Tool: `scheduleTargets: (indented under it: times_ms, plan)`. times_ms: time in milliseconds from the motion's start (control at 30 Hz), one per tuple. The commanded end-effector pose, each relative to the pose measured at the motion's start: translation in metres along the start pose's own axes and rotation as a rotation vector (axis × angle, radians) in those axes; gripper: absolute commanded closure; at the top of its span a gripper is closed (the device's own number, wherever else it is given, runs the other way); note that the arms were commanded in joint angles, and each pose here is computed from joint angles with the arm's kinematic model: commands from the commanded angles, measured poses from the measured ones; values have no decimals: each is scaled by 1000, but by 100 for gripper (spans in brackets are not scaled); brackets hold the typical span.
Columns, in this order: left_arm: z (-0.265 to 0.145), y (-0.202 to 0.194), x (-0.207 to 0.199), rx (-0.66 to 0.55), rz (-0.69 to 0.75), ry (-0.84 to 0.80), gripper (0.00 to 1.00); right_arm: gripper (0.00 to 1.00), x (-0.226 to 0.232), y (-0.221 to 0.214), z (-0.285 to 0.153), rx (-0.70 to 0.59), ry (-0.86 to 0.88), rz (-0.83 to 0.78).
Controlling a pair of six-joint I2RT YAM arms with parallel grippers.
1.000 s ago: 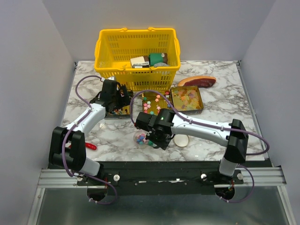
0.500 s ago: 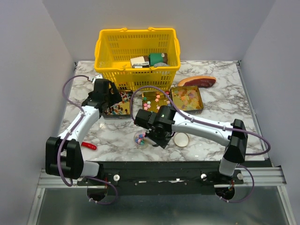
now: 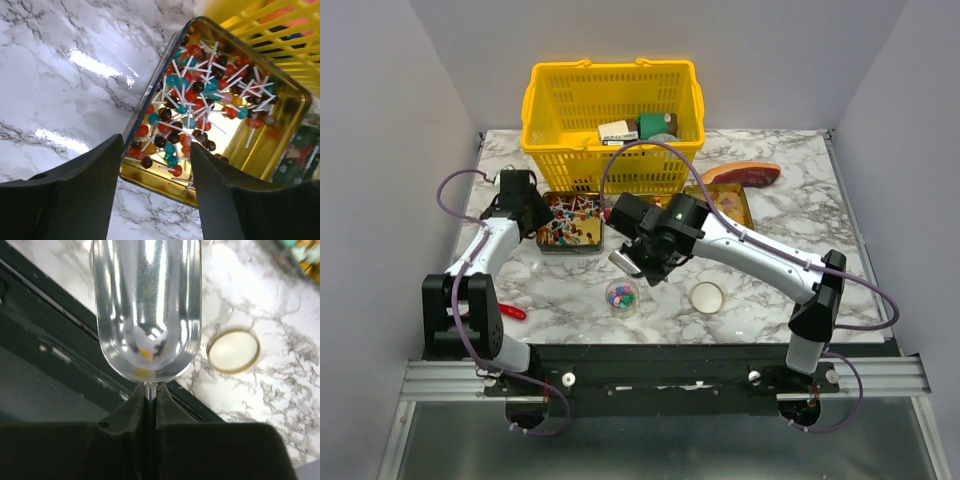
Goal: Pack the candies
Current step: Place the fake candies in the packing bottle, then move the storage box to the center of the board.
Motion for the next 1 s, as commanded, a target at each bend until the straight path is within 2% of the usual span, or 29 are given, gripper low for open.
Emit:
scheduleTargets:
  times_ms: [0,100,333,600,967]
  plan:
    - [16,-6,7,68,-34,28,39,99,-5,29,-5,-71,20,62]
    - [23,-10,7,89,-39,30,49,99,-8,41,-7,-104,48,82]
    - [34,-18,9,128,-19,30,59,99,-8,44,5,-91,88,89]
    - [36,-26,-4,153,4,-55,60,99,-11,52,12,-98,121,114]
    - [27,-57,-40,189,138,-131,63,99,-20,64,35,-63,160,172]
Point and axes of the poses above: each gripper's point midway between its finger pads, its own z axis out along the fingers, its own x axis along the line the jaws close on, y = z × x, the point moved 6 cm from there along -z, back along the fingers, and after that the axes turned 1 degree about z, right-handed, at the moved point
